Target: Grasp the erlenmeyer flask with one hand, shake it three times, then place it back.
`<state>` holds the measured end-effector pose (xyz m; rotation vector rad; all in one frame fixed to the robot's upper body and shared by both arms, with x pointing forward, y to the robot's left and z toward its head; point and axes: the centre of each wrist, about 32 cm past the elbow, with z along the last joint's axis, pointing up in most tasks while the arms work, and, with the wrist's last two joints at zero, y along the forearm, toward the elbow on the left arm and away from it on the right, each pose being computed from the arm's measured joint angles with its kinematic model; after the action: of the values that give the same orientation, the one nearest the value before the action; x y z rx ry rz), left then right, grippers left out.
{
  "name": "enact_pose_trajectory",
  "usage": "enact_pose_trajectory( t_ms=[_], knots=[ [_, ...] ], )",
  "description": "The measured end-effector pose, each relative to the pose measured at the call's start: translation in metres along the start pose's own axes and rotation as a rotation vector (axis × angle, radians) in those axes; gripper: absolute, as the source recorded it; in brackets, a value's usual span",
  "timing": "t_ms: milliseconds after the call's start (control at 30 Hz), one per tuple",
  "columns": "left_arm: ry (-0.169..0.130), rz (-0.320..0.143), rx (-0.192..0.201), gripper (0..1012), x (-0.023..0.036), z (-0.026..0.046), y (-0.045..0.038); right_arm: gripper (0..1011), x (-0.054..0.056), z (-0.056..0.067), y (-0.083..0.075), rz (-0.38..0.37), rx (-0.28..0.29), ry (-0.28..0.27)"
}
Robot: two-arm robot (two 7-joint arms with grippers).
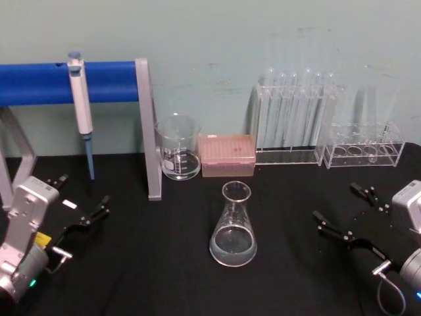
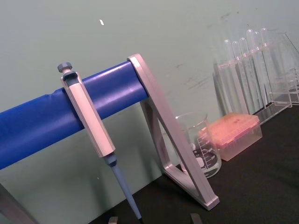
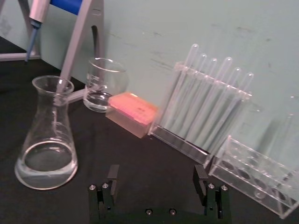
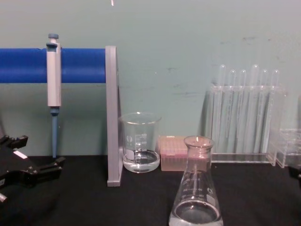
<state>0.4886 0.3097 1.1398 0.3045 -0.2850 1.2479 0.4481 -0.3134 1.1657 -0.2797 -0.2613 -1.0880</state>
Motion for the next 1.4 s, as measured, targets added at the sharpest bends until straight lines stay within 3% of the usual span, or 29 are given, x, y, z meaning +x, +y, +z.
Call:
enact_pose_trajectory(
  t_ms=[500,1400],
  knots=[
    [0.0,0.0,0.0,1001,0.0,0.0,0.0,1000,-0.003,-0.003,0.01,0.106,0.042,0.052],
    [0.0,0.0,0.0,1001,0.0,0.0,0.0,1000,-0.001,-0.007,0.045,0.32,0.16,0.115]
  ],
)
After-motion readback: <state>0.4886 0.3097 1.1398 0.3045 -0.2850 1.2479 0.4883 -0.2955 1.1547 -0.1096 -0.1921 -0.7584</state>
